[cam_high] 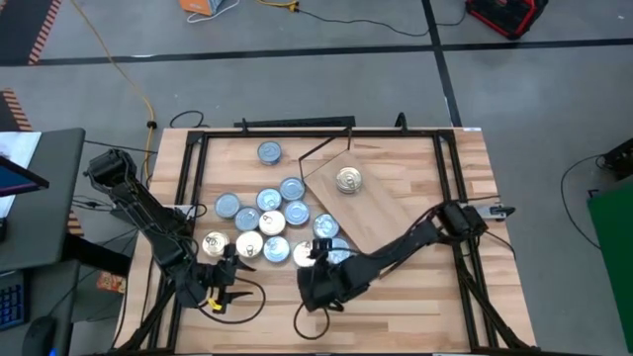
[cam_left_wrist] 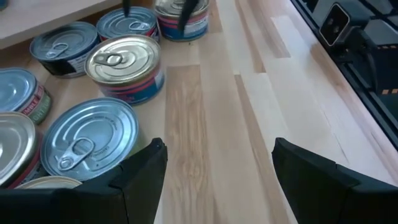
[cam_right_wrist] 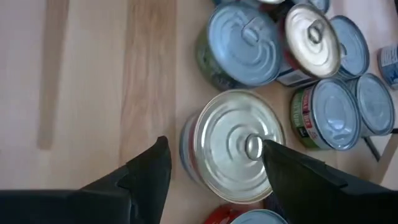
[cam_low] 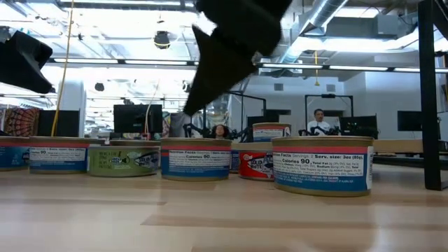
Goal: Stack canned seafood by type on shelf
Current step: Stack the blue tuna can on top of the blue tuna can on the shelf
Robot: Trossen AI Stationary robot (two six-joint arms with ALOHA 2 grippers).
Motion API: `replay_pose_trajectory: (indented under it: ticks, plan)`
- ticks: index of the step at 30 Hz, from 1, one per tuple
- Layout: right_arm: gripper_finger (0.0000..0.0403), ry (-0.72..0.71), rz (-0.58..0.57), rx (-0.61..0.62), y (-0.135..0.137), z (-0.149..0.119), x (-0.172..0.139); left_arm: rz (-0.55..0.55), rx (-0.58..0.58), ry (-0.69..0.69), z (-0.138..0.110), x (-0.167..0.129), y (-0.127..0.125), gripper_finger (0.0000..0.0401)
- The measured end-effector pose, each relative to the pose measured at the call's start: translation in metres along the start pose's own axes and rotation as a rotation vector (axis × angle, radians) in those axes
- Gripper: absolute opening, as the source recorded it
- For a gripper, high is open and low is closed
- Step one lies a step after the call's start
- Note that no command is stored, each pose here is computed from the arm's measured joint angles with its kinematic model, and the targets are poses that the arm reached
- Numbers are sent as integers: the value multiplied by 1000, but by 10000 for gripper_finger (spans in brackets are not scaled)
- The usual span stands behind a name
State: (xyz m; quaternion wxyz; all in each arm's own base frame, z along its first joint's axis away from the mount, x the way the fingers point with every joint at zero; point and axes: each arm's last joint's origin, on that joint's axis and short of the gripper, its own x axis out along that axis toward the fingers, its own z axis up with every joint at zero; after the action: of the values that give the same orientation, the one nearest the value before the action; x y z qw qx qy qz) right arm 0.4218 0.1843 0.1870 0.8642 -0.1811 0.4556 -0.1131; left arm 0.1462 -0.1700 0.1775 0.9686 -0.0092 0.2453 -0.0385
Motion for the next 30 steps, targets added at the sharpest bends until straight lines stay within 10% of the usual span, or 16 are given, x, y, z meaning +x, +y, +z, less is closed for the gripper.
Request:
replay_pose_trajectory:
  ticks: [13, 30]
  plan:
    - [270, 52, -190, -245, 29, -22, 36, 1, -5, 9, 1, 2, 2, 279]
    - [18, 76, -111, -234, 18, -18, 41, 4, -5, 10, 1, 2, 3, 279]
